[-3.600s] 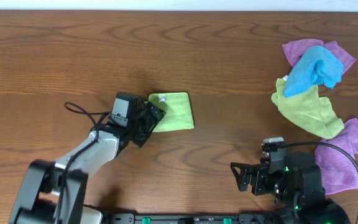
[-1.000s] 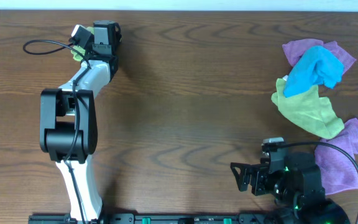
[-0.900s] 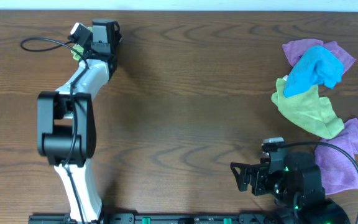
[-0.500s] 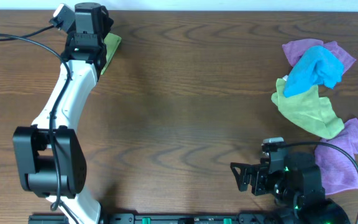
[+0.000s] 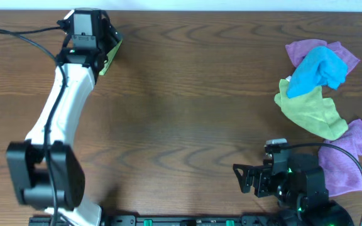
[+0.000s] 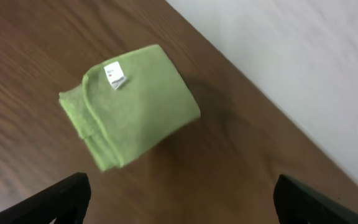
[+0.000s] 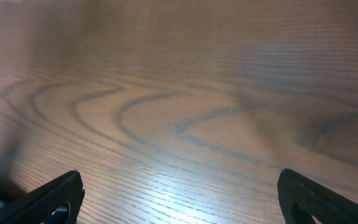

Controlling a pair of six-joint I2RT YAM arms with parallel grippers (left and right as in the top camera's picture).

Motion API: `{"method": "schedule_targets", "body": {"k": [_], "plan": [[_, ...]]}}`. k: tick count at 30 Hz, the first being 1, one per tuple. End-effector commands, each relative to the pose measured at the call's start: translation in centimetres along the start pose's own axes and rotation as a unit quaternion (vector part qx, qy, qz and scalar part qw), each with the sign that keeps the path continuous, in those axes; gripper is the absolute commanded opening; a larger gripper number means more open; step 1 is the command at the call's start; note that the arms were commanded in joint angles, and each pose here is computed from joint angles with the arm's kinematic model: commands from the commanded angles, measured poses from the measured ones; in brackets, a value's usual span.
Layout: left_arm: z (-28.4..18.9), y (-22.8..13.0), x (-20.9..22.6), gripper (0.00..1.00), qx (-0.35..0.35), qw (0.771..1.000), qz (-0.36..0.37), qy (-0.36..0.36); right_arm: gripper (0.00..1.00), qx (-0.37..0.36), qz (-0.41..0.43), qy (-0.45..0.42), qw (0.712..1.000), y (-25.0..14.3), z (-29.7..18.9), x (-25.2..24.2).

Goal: Fold the cloth
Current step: 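Lower the folded towel onto the table and release it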

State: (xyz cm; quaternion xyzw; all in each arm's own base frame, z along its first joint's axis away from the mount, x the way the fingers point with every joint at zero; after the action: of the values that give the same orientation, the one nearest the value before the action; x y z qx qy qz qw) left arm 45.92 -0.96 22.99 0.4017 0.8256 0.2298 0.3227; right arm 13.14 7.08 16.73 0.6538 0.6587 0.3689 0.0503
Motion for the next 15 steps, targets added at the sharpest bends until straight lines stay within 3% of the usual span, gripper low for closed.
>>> {"method": "schedule_targets", "body": {"k": [1, 5, 11, 15], "plan": [[-4.7, 1.8, -0.9, 0.95, -0.017, 0.997, 0.067, -0.042, 0.99, -0.004, 0.006, -0.004, 1.000, 0.1, -0.1, -0.2], [-9.4, 2.8, -0.8, 0.95, -0.044, 0.986, 0.150, -0.057, 0.99, -0.004, 0.006, -0.004, 1.000, 0.1, -0.1, -0.2], [-14.2, 1.6, 1.6, 0.95, -0.020, 0.985, 0.169, -0.028, 0.99, -0.004, 0.006, -0.004, 1.000, 0.1, -0.1, -0.2], [-17.4, 1.0, 2.2, 0.95, -0.016, 0.985, 0.169, -0.045, 0.99, -0.004, 0.006, -0.004, 1.000, 0.1, -0.1, -0.2]]}}
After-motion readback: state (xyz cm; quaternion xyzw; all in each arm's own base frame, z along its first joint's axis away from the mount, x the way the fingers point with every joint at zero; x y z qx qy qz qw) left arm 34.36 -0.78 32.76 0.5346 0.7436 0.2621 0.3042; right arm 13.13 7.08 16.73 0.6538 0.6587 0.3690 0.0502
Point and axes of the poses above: each gripper's point midway between its finger pads, its own z axis out along the fingers, its own x axis along the line the jaws close on, y = z × x, the point moved 5 cm from there along -z, back along the fingers, and after that the axes turned 3 degrees about z, right-handed, at the moved point
